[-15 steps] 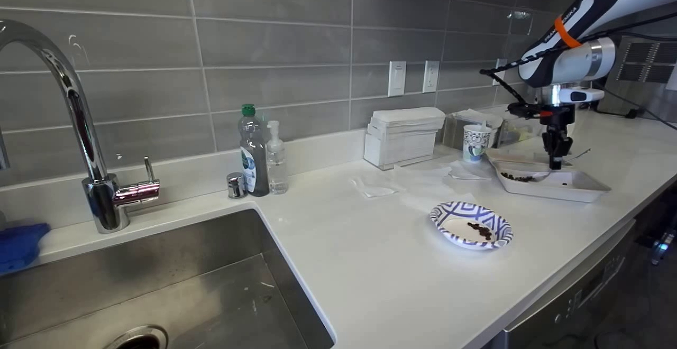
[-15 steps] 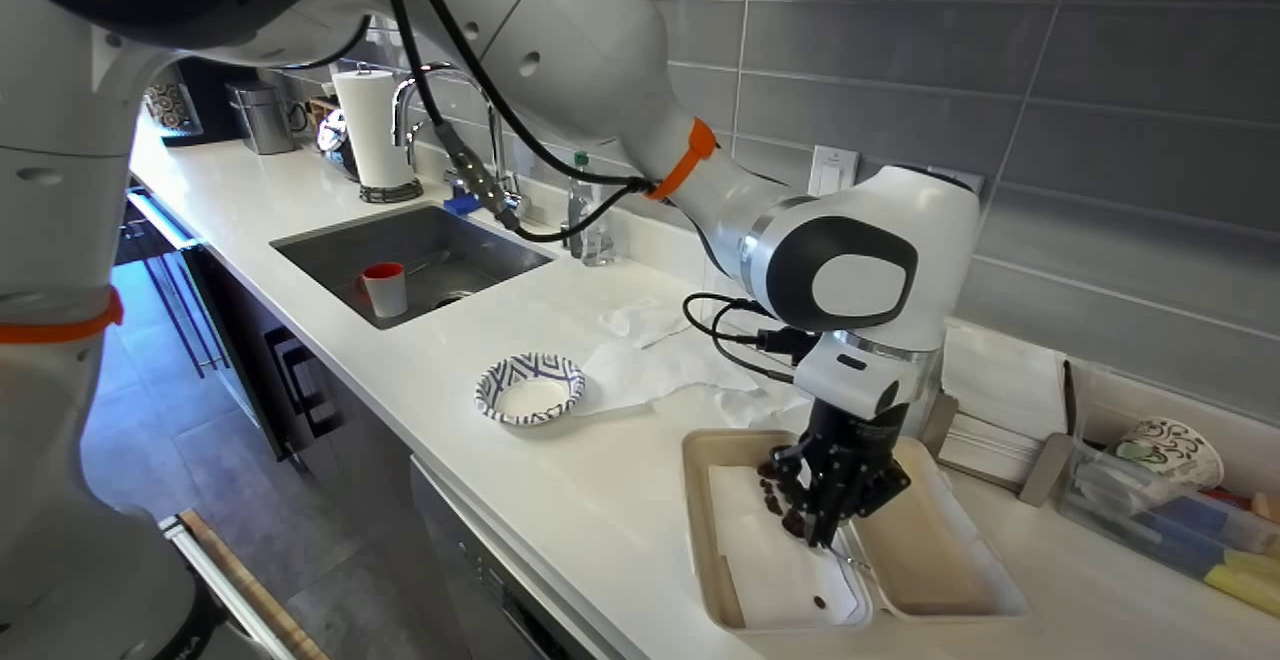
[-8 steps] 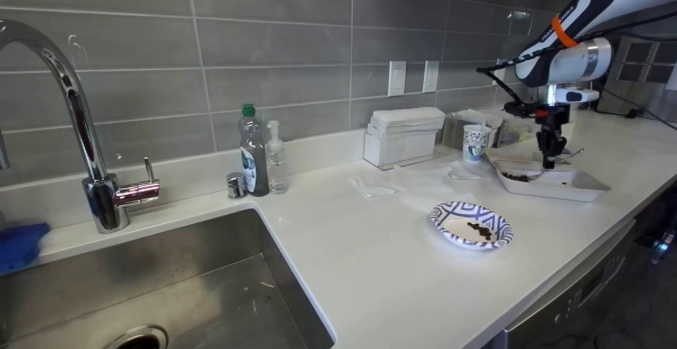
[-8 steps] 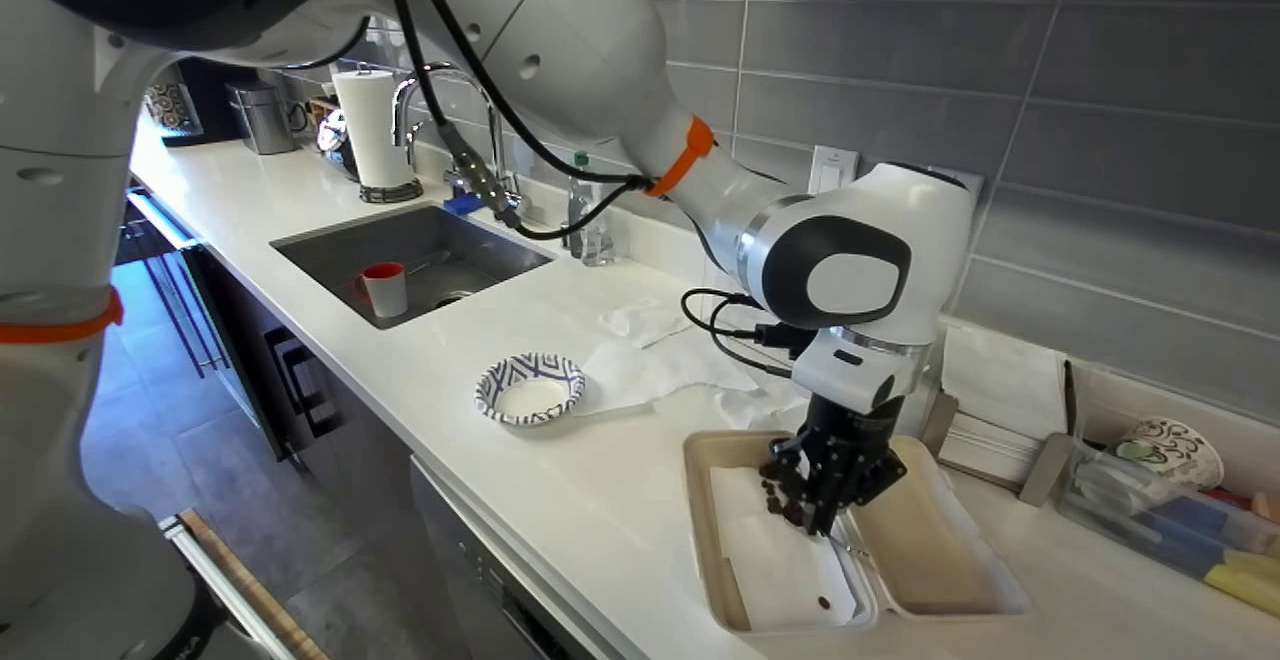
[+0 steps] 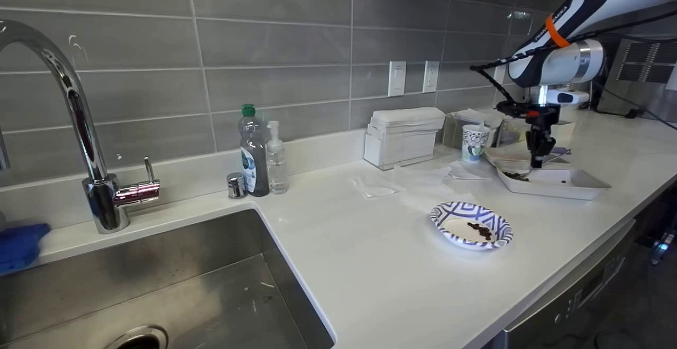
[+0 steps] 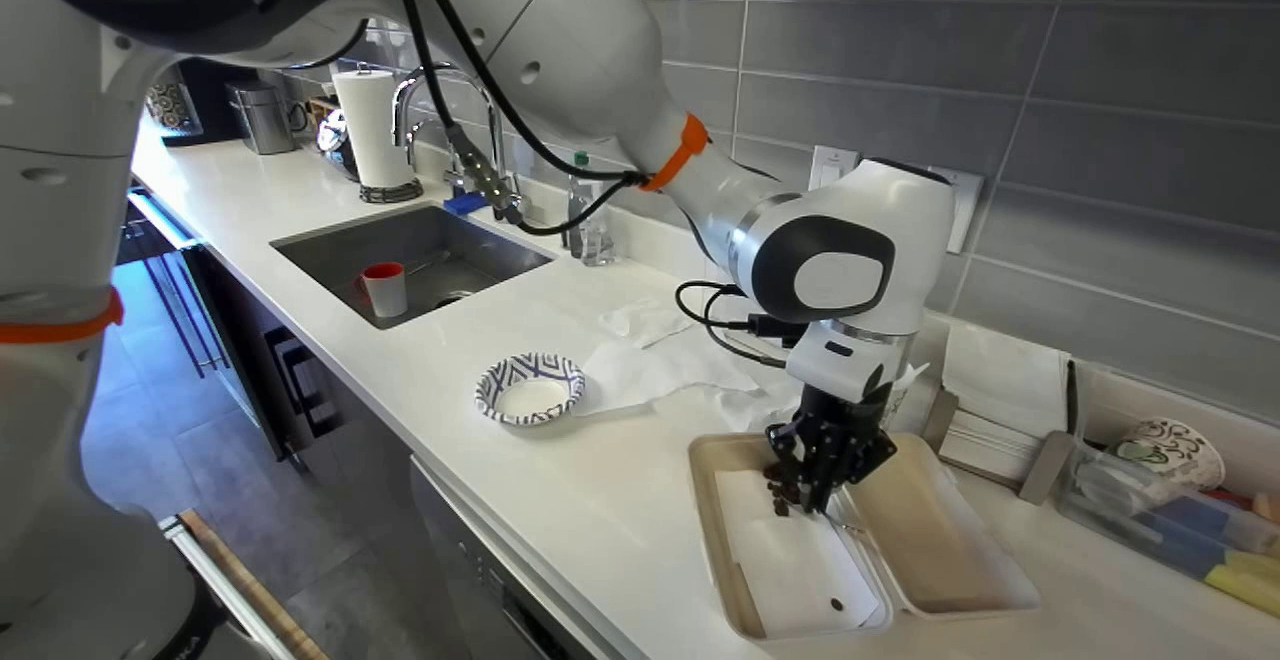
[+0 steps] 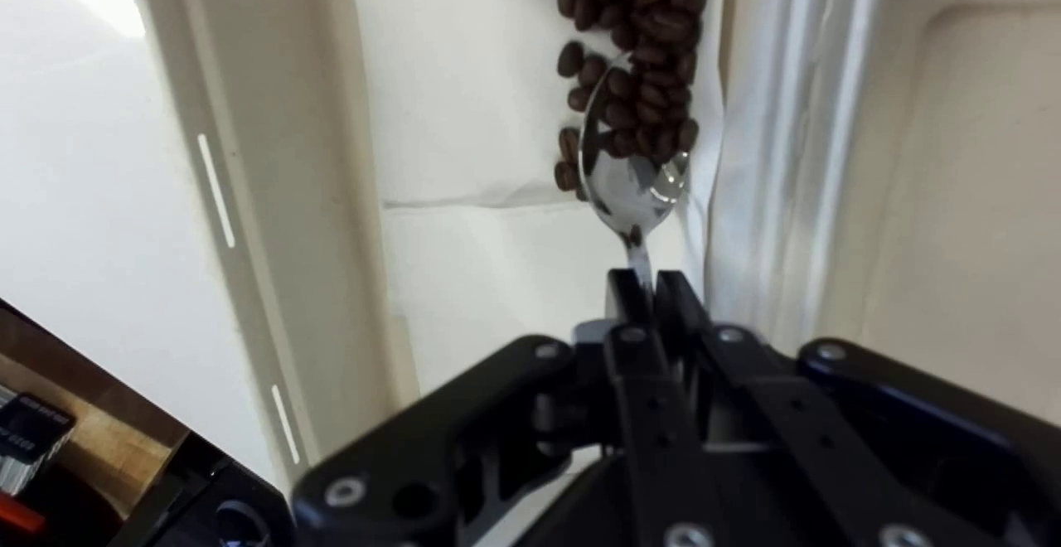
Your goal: Pick up the spoon from the counter and scoop some of the contents in the bowl and pour them in the cup
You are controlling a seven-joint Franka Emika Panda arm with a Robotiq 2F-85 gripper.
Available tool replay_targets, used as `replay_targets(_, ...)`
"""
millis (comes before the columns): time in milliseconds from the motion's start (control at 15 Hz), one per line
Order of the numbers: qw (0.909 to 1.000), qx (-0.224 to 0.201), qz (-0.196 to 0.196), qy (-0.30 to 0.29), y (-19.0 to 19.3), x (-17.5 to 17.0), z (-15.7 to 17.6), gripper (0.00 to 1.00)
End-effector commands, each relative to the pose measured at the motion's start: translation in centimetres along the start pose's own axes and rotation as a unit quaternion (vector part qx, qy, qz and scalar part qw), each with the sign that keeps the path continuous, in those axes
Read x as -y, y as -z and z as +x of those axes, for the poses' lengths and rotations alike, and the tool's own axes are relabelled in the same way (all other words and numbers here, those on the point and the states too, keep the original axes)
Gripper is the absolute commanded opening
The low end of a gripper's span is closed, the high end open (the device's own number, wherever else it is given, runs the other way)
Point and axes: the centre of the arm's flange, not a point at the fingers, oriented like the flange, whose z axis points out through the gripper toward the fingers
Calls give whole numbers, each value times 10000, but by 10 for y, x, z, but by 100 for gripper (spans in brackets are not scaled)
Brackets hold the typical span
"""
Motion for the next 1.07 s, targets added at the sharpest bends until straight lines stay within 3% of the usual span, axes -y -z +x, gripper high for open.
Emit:
replay_targets(0,9996,102,230,107,-9,4,-10,2)
replay_targets(1000,9927,968,655,311,-8,1,-18,2)
